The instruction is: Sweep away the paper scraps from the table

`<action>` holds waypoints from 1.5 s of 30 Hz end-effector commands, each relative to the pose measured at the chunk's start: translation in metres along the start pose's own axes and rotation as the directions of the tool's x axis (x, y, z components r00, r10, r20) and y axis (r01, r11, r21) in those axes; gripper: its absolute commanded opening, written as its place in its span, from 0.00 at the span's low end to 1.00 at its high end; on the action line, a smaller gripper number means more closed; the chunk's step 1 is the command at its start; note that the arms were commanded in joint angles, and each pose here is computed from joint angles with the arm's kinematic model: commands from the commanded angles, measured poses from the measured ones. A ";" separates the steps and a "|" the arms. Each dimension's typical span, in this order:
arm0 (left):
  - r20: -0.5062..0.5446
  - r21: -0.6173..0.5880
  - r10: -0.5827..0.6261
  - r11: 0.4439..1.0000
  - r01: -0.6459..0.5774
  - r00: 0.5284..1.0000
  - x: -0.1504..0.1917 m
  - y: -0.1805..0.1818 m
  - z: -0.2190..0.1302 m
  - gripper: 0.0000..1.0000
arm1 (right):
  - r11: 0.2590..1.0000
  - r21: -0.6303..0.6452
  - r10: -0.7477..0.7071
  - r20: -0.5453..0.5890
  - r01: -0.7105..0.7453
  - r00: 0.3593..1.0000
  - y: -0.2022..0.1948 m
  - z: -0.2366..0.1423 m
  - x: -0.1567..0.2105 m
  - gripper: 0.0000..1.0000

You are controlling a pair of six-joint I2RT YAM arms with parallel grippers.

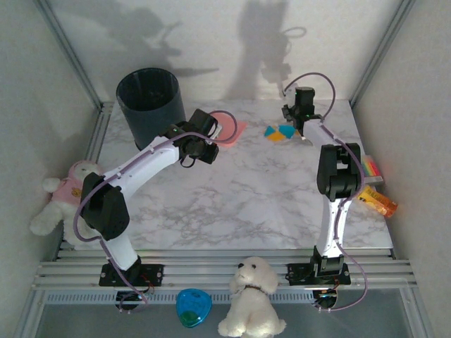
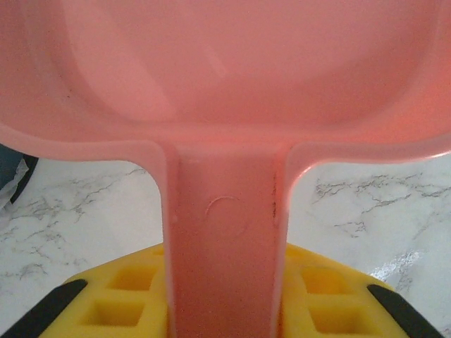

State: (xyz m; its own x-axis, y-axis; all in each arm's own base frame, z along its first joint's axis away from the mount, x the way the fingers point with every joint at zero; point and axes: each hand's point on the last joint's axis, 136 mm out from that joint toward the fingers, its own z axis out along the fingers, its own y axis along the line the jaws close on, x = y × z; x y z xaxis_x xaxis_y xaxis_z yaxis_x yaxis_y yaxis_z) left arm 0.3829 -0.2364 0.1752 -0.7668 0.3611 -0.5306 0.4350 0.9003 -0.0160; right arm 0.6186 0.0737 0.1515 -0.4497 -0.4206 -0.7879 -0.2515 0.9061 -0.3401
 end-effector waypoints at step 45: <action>-0.350 0.181 0.240 0.966 -0.186 0.905 0.140 -0.048 0.018 0.00 | 0.970 -0.224 -0.059 0.172 0.097 0.983 0.117 -0.159 -0.019 0.00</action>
State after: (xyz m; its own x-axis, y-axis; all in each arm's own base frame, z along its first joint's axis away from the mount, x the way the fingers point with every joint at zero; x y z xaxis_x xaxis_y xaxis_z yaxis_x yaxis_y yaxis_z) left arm 0.2712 -0.2354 0.0803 -0.7777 0.6015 -0.1828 0.6207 0.7808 -0.0714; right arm 0.4508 0.1903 0.1810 -0.3108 -0.5127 -0.8003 -0.5846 0.7670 -0.2644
